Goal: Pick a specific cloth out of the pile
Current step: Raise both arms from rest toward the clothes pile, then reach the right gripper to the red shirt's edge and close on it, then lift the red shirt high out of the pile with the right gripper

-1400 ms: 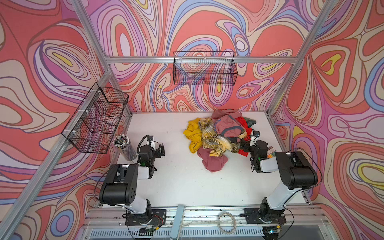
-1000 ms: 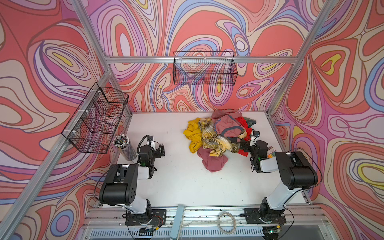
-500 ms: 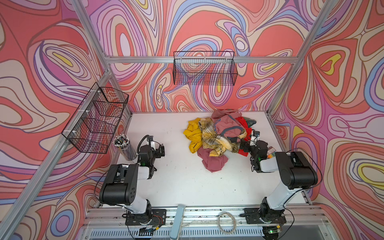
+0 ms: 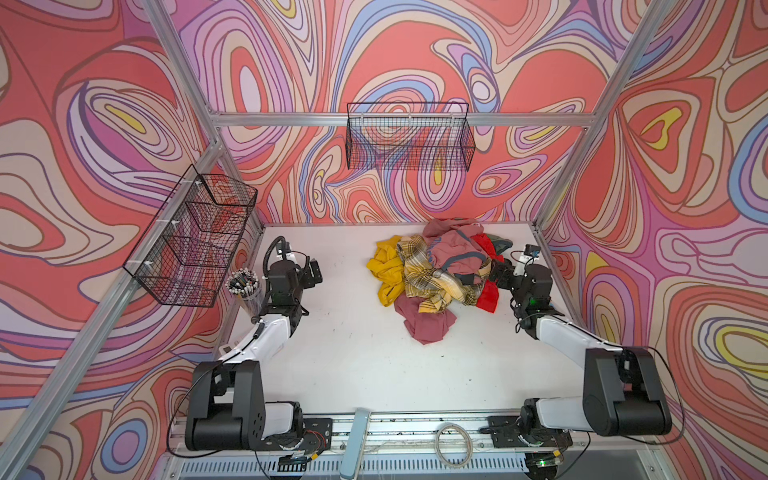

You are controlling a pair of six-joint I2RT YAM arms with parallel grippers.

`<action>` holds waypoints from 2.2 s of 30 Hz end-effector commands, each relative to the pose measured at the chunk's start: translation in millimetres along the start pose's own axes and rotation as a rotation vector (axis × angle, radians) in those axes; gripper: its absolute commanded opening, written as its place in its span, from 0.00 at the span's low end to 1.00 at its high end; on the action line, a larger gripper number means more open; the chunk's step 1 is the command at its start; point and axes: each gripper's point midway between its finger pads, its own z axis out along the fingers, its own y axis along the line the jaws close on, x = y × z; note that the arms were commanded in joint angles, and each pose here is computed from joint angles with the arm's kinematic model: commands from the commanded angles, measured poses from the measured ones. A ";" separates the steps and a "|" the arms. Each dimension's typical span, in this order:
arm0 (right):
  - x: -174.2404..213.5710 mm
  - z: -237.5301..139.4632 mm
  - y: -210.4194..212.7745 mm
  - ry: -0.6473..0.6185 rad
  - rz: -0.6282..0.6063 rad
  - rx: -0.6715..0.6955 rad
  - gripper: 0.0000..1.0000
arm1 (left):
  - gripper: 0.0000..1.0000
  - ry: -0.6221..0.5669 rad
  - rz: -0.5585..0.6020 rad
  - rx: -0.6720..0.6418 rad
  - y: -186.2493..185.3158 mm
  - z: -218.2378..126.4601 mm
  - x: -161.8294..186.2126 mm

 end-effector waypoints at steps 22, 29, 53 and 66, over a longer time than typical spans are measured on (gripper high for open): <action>139.5 -5.8 -37.1 0.565 0.522 0.001 0.64 | 1.00 0.182 -0.108 0.006 -25.6 -43.8 71.9; 144.9 19.3 -34.5 0.586 0.531 -0.041 0.53 | 1.00 0.169 -0.140 -0.034 -15.7 -50.2 74.5; 37.7 8.4 6.6 0.368 0.416 -0.249 0.00 | 1.00 0.291 -0.128 -0.025 -19.7 -53.9 97.4; -81.2 -38.4 50.8 0.169 0.294 -0.370 0.00 | 1.00 0.381 0.000 0.028 -66.5 -43.6 120.1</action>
